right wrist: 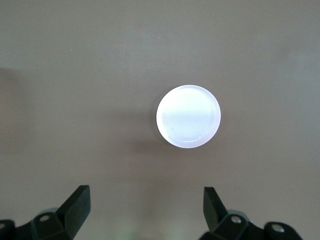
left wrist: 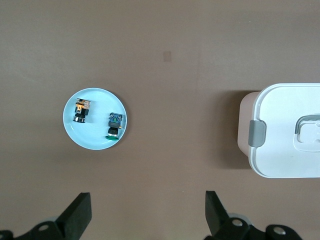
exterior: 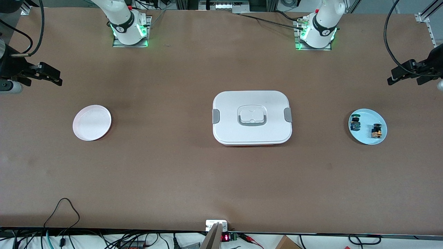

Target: Transfer orange switch to right arm and place

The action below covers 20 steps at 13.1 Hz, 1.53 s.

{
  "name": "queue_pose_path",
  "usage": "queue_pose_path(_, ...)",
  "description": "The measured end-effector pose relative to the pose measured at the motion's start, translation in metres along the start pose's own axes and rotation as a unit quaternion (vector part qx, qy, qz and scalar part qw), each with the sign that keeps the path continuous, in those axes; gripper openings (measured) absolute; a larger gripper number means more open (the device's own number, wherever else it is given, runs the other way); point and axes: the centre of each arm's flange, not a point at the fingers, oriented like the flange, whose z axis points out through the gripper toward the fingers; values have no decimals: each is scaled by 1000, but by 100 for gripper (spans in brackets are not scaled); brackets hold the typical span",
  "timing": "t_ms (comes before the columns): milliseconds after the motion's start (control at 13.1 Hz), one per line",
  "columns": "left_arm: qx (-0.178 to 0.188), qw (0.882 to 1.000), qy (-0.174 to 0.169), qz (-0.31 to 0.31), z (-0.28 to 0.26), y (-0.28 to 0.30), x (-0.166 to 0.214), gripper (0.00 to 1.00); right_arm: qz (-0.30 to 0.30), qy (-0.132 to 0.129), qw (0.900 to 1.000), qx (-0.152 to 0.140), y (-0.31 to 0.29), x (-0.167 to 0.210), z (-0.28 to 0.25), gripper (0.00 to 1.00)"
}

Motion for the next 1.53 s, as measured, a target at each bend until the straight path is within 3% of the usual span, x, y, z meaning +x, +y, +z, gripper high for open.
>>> queue_pose_path(687, 14, 1000, 1, -1, -1, -3, 2, 100, 0, 0, 1000, 0, 0, 0, 0, 100)
queue_pose_path(1069, 13, 1000, -24, -6, 9, -15, 2, 100, -1, 0, 1000, 0, -1, 0, 0, 100)
queue_pose_path(1374, 21, 990, -78, 114, 53, -57, 19, 98, -1, 0, 1000, 0, -1, 0, 0, 100)
queue_pose_path(1527, 15, 968, -110, 223, 85, -84, 31, 98, -1, 0, 1000, 0, -1, 0, 0, 100)
